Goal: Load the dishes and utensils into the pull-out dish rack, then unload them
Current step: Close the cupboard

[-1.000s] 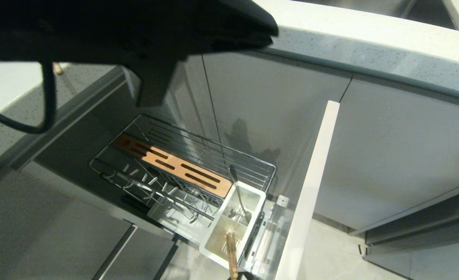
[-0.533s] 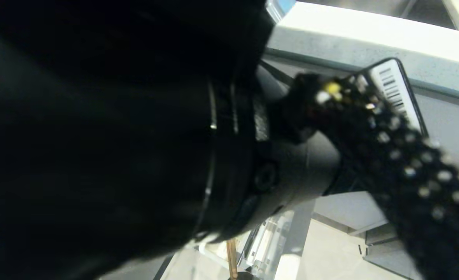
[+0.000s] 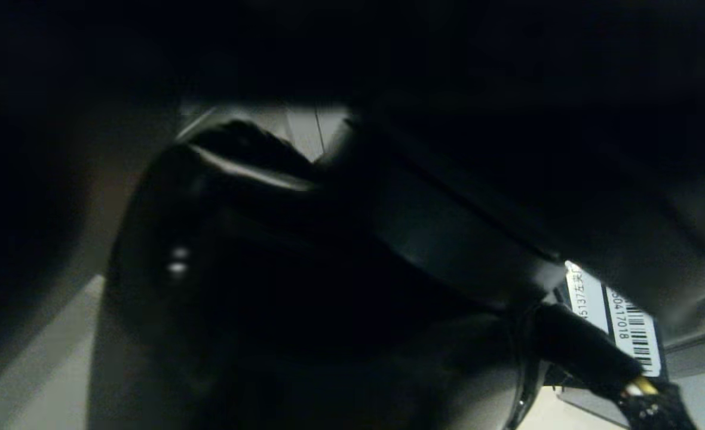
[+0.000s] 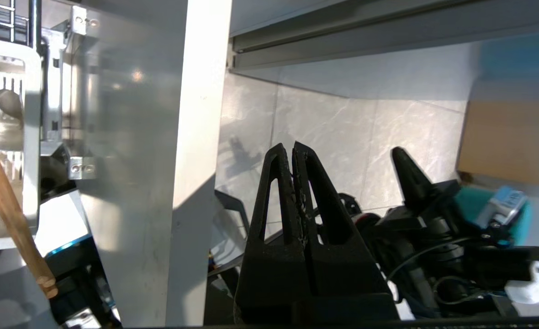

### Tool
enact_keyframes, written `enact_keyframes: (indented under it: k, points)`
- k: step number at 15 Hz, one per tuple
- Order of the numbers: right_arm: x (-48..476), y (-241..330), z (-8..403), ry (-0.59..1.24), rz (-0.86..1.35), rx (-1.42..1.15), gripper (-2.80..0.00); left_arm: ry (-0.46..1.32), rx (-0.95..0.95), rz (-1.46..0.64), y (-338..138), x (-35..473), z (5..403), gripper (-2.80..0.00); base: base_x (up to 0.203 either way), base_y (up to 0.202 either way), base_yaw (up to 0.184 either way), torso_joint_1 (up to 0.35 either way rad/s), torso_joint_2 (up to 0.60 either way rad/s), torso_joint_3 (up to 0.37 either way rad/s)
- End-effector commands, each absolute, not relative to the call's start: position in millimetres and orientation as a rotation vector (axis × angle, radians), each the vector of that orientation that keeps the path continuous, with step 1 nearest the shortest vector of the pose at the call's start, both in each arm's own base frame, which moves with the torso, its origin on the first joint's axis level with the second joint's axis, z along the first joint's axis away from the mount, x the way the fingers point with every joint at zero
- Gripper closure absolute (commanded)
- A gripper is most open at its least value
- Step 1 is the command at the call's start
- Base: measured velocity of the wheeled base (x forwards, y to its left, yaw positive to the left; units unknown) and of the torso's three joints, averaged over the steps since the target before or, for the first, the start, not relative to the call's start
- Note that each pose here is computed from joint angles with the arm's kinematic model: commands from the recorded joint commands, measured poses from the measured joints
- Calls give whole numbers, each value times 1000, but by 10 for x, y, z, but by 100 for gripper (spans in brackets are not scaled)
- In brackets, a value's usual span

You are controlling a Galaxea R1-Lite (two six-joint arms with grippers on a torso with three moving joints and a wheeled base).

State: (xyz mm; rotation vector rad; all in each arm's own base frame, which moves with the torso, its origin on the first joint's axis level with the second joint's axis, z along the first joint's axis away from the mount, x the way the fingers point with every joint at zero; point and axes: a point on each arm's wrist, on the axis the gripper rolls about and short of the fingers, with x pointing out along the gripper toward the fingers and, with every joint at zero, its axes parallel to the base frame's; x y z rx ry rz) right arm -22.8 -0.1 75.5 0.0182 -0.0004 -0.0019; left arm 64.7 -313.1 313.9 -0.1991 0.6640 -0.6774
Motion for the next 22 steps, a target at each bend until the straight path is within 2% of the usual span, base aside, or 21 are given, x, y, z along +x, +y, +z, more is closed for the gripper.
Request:
enact_keyframes:
  k: [1,11,22]
  points:
    - [-227,-1,751,2,-2,18,0,673,-182,-663,-3180,660,3075,0,0,0,0,0,0,0]
    - [-227,-1,751,2,-2,18,0,666,-55,-558,-3168,763,2927,0,0,0,0,0,0,0]
    - [-227,-1,751,2,-2,18,0,528,47,-320,-3033,884,2909,0,0,0,0,0,0,0]
